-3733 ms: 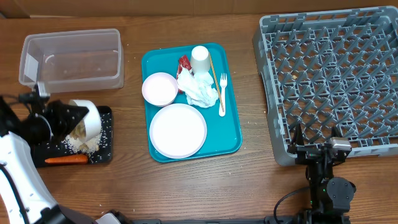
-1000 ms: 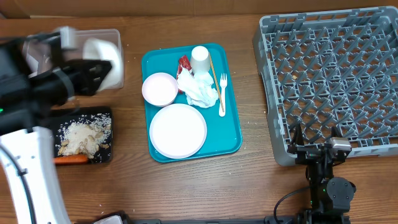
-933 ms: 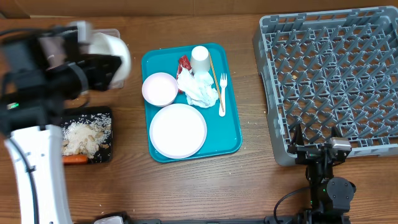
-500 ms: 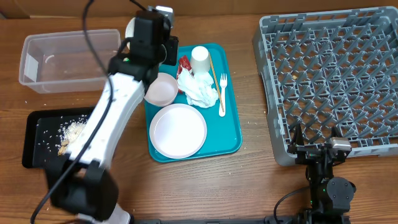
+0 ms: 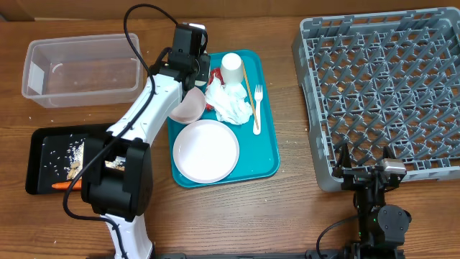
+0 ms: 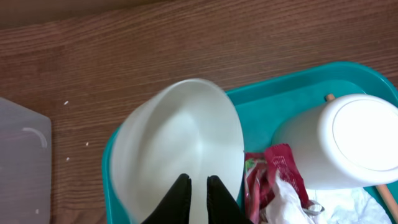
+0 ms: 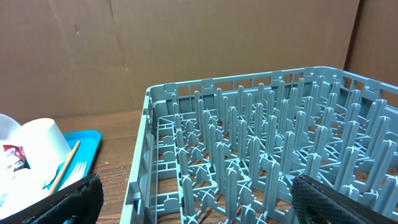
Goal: Sort waste into correct bins and load items into the dishwasher rack
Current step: 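Return the emptied bowl to the teal tray and release, then reach the left gripper toward the tissue and fork on the tray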
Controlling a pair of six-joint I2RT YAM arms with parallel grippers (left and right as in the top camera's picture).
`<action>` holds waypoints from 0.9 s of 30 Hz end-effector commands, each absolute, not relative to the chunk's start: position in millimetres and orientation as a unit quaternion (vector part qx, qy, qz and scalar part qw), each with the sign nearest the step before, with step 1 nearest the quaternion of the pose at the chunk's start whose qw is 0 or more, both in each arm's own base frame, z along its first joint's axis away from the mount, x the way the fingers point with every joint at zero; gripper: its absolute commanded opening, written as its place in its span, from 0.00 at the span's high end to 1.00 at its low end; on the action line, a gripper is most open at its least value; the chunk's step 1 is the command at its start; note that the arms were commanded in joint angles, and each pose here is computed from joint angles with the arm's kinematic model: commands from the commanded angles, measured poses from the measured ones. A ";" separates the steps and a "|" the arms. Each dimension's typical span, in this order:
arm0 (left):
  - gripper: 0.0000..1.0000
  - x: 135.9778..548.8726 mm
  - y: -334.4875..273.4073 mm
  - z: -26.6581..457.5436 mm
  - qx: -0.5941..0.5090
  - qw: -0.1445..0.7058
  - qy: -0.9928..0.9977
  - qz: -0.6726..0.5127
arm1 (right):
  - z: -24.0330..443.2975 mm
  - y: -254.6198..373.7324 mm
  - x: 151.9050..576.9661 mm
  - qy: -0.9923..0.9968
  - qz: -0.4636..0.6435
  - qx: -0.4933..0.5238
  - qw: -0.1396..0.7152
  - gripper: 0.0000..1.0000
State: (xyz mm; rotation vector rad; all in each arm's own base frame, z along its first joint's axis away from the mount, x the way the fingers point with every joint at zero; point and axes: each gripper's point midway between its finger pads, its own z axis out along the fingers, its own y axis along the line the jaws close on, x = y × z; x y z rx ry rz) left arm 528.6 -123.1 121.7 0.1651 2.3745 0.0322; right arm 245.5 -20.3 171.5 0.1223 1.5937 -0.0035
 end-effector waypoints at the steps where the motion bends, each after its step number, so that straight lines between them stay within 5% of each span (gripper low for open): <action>1: 0.85 532.3 -124.0 126.7 0.054 0.379 0.923 0.017 | 169.7 -22.1 245.5 0.713 -0.005 0.058 0.699 0.00; 8: 0.82 530.9 -124.2 155.9 0.048 0.404 0.914 0.009 | 169.7 -22.1 245.5 0.713 -0.005 0.058 0.699 0.00; 12: 0.71 520.1 -122.7 181.5 0.025 0.412 0.911 -0.005 | 169.7 -22.1 245.5 0.713 -0.005 0.058 0.699 0.00; 17: 0.32 480.0 -132.4 213.7 0.041 0.386 0.920 -0.057 | 169.7 -22.2 245.5 0.713 -0.005 0.058 0.699 0.00; 19: 0.00 455.2 -139.3 229.3 0.057 0.369 0.923 -0.090 | 169.7 -22.1 245.5 0.713 -0.005 0.058 0.699 0.00; 27: 0.00 392.3 -153.0 255.7 0.077 0.314 0.931 -0.171 | 169.7 -22.1 245.5 0.713 -0.005 0.058 0.699 0.00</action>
